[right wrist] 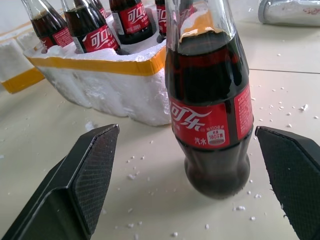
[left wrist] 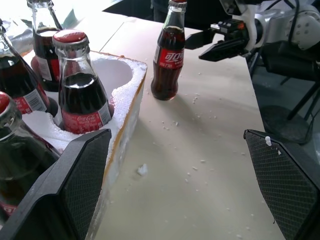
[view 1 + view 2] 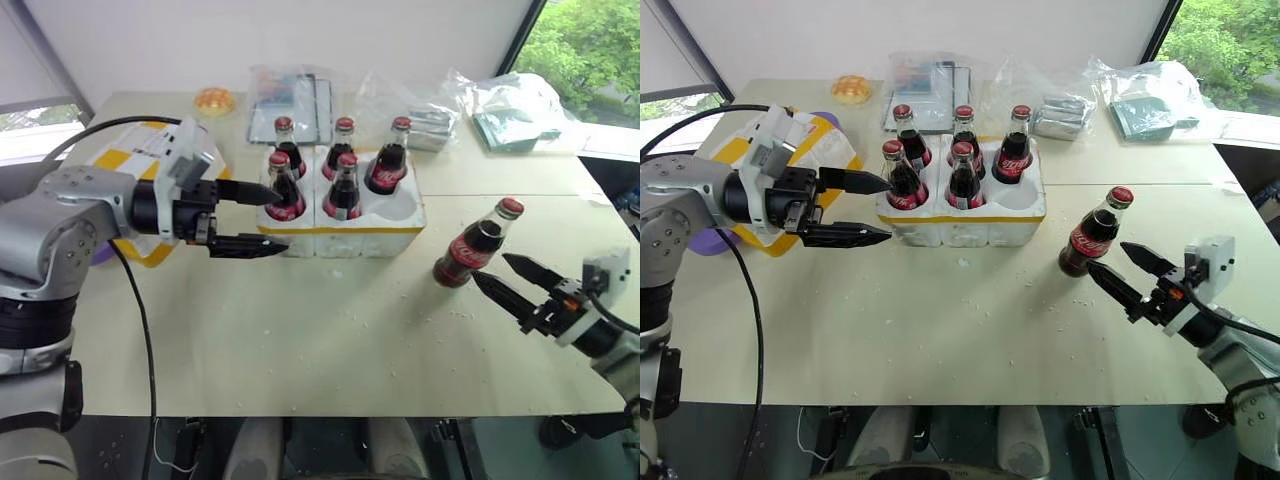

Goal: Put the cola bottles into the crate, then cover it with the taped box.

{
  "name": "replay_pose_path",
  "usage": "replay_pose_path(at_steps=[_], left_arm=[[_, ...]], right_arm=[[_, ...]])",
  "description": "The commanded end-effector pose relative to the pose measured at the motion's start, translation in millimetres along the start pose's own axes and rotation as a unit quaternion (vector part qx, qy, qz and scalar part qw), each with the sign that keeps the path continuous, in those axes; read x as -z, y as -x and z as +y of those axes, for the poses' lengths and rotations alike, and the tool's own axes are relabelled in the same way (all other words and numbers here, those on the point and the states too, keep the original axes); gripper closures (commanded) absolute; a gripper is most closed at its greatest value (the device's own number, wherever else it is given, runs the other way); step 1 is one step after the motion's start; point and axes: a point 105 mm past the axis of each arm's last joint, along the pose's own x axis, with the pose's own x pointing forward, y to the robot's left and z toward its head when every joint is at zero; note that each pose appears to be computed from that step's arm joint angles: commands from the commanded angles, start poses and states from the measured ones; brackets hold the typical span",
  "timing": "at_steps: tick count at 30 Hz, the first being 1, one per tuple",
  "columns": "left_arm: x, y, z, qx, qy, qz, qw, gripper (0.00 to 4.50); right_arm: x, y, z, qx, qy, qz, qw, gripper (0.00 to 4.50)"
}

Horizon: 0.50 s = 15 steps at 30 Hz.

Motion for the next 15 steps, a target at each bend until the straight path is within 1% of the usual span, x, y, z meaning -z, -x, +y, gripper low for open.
replay_pose_path(at_steps=[1, 7, 15], left_arm=[[-9, 4, -3, -0.010, -0.019, -0.008, 1.000, 0.05], [-11, 7, -3, -0.019, -0.020, -0.007, 1.000, 0.05], [-11, 6, -5, -0.020, -0.019, -0.009, 1.000, 0.05]], right_arm=[[-6, -10, -5, -0.005, 0.013, -0.011, 1.000, 0.00], [-5, -28, -2, -0.028, 0.008, -0.019, 0.999, 0.00], [0, -49, -7, -0.034, 0.006, -0.017, 0.999, 0.00]])
